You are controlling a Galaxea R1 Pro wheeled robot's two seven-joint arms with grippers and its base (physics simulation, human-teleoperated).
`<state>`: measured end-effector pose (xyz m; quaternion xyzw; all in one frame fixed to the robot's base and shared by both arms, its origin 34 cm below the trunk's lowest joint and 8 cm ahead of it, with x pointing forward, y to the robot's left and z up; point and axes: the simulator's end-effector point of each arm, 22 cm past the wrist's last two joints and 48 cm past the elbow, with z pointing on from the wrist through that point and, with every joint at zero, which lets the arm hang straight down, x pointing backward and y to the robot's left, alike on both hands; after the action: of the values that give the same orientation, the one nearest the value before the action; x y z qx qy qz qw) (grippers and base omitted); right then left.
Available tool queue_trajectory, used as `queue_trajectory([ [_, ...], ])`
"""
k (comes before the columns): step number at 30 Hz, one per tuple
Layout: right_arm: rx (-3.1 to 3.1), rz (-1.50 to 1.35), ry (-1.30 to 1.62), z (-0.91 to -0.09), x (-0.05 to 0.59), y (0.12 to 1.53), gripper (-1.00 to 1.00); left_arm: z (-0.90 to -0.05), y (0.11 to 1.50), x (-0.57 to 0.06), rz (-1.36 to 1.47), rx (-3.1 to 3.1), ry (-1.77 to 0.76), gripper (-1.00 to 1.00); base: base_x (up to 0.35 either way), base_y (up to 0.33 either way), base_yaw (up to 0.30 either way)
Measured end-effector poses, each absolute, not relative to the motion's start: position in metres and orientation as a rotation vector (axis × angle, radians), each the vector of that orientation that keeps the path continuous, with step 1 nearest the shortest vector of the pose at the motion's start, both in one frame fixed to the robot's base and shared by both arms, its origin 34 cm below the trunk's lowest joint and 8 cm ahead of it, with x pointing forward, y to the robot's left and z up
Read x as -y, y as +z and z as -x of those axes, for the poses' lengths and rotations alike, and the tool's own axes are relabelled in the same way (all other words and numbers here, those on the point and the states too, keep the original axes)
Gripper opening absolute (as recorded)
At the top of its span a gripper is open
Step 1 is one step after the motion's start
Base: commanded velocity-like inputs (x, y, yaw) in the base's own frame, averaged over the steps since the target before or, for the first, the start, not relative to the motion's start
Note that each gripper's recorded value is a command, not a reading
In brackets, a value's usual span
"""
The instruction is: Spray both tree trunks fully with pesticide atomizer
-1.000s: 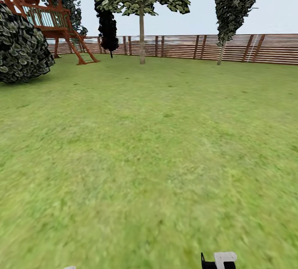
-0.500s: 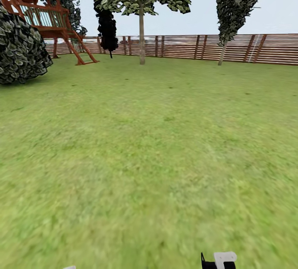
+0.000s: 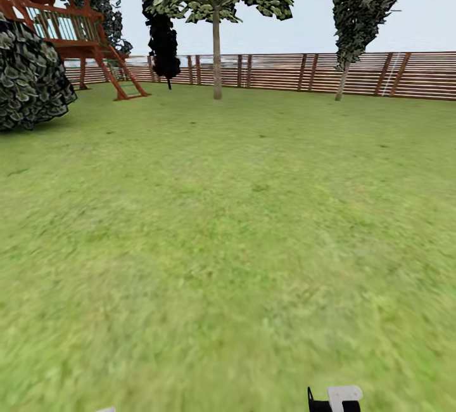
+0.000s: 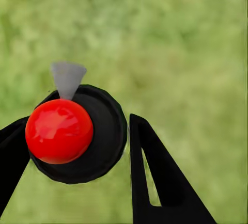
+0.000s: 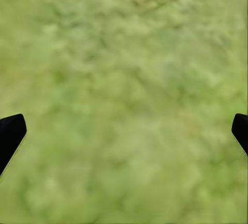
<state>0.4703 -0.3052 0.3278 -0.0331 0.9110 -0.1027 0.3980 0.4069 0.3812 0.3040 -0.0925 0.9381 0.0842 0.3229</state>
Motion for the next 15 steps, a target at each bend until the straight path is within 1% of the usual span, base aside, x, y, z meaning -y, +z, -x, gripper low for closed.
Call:
queue_trajectory([
  [15, -2.307, 0.084, -0.26, -0.4705, 0.3052, 0.3278, 1.0, -0.4069, 0.304, -0.3812, 0.243, -2.462, 0.221, -1.0, 0.339, 0.0, 0.0],
])
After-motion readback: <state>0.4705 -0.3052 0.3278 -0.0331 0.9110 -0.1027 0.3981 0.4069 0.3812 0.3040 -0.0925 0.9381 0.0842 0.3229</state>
